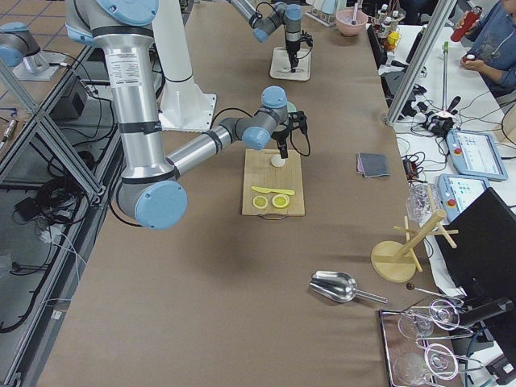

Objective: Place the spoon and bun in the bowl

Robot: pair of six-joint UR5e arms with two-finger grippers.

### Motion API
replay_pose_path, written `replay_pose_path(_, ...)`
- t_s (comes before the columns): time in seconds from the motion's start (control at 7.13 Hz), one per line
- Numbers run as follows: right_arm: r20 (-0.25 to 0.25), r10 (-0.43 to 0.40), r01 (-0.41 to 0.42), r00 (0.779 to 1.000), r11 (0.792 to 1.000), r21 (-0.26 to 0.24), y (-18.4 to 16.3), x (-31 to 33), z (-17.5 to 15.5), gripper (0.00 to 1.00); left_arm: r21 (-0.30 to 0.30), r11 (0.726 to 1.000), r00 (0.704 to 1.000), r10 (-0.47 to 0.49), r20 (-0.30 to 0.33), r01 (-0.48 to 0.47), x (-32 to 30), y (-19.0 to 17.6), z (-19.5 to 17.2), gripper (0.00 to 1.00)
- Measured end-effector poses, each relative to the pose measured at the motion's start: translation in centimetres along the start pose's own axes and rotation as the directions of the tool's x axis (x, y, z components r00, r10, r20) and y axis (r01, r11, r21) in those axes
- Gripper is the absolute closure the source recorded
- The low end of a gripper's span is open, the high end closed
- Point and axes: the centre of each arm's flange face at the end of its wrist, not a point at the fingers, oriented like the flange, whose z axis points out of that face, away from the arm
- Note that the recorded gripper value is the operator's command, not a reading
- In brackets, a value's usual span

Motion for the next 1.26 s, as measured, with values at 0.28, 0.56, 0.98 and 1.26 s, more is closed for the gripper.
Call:
replay_pose_path(0.28,0.001,-0.001,0.001,1.0,1.0,0.001,-0.1,-0.1,0.0,0.08,0.001,1.0,1.0,0.014,-0.022,-0.014,1.2,0.2,-0.8,1.0)
replay_pose_path(0.56,-0.002,-0.011,0.011,1.0,1.0,0.02,-0.4,-0.8,0.1,0.1,0.013,0.999,0.995,0.044,-0.085,-0.043,4.8,0.7,-3.3,1.0)
replay_pose_path(0.98,-0.069,-0.034,0.037,0.997,0.998,0.045,-0.4,-2.0,3.7,0.17,0.008,0.992,0.968,0.128,-0.217,-0.13,15.4,3.9,-6.5,1.0)
replay_pose_path(1.26,-0.109,-0.035,0.039,0.993,0.999,0.035,0.0,-1.4,5.9,0.33,-0.011,0.988,0.948,0.142,-0.283,-0.152,21.8,6.8,-7.8,1.0)
